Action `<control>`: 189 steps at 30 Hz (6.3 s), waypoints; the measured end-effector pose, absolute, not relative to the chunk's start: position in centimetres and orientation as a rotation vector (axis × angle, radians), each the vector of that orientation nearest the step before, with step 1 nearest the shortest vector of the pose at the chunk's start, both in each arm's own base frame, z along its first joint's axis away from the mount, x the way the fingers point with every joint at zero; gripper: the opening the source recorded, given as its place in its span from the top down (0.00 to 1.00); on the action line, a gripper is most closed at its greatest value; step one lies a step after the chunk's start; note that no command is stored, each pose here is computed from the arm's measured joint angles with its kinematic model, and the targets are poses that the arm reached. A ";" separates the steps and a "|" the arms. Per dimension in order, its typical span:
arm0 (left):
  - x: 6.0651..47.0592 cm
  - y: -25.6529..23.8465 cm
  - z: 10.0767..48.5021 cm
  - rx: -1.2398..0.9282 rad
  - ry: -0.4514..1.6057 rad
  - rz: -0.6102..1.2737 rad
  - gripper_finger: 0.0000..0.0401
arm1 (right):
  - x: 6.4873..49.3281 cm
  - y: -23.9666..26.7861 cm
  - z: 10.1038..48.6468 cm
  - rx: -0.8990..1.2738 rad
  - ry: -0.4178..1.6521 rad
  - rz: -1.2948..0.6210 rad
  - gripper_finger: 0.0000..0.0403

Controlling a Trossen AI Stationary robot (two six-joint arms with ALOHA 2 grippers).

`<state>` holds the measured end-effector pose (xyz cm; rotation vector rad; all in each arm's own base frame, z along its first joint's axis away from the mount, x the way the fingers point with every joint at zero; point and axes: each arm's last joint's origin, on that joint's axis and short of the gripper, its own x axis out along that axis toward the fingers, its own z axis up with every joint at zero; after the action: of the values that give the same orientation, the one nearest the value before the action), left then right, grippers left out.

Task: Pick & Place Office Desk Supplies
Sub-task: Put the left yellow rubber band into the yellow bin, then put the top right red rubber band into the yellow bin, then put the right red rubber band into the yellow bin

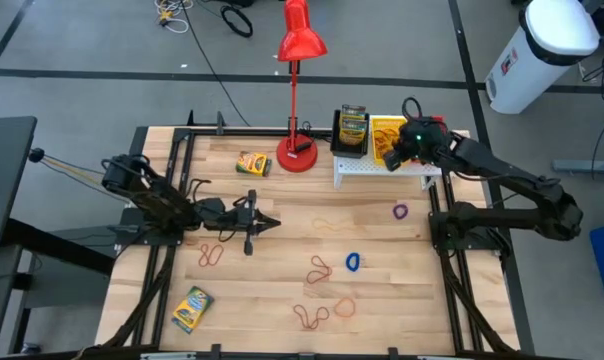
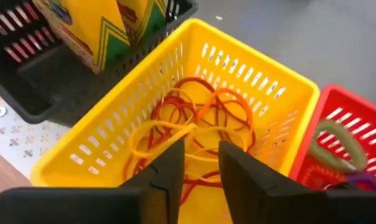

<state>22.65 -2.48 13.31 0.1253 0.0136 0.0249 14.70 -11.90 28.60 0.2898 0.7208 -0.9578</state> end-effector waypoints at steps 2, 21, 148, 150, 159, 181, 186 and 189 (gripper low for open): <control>22.6 -2.5 13.3 0.125 0.014 0.026 0.97 | 14.8 -12.0 28.6 0.295 0.732 -0.961 0.75; 22.6 -2.5 13.1 0.122 0.038 0.026 0.97 | 14.3 -9.5 33.6 0.399 0.754 -0.788 0.61; 22.7 -2.5 12.4 0.110 0.113 0.026 0.97 | 15.8 -12.4 30.8 0.169 0.775 -1.091 0.52; 22.7 -2.5 12.4 0.110 0.113 0.026 0.97 | 15.7 -12.3 30.9 0.170 0.770 -1.089 0.45; 22.7 -2.5 12.3 0.110 0.115 0.026 0.97 | 15.3 -11.9 31.4 0.193 0.734 -1.045 0.37; 22.6 -2.5 12.2 0.113 0.130 0.029 0.97 | 16.2 -9.3 32.1 0.202 0.776 -0.823 0.46; 22.9 -2.8 11.9 0.089 0.178 -0.013 0.97 | 17.4 -4.6 32.1 0.176 0.723 -0.626 0.65; 23.6 -3.8 11.5 0.135 0.262 -0.087 0.97 | 18.5 -1.0 30.5 0.123 0.701 -0.486 0.85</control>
<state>23.64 -3.77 11.54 0.1347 0.2624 -0.0868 18.54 -1.01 30.48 0.1226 0.7013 -0.4862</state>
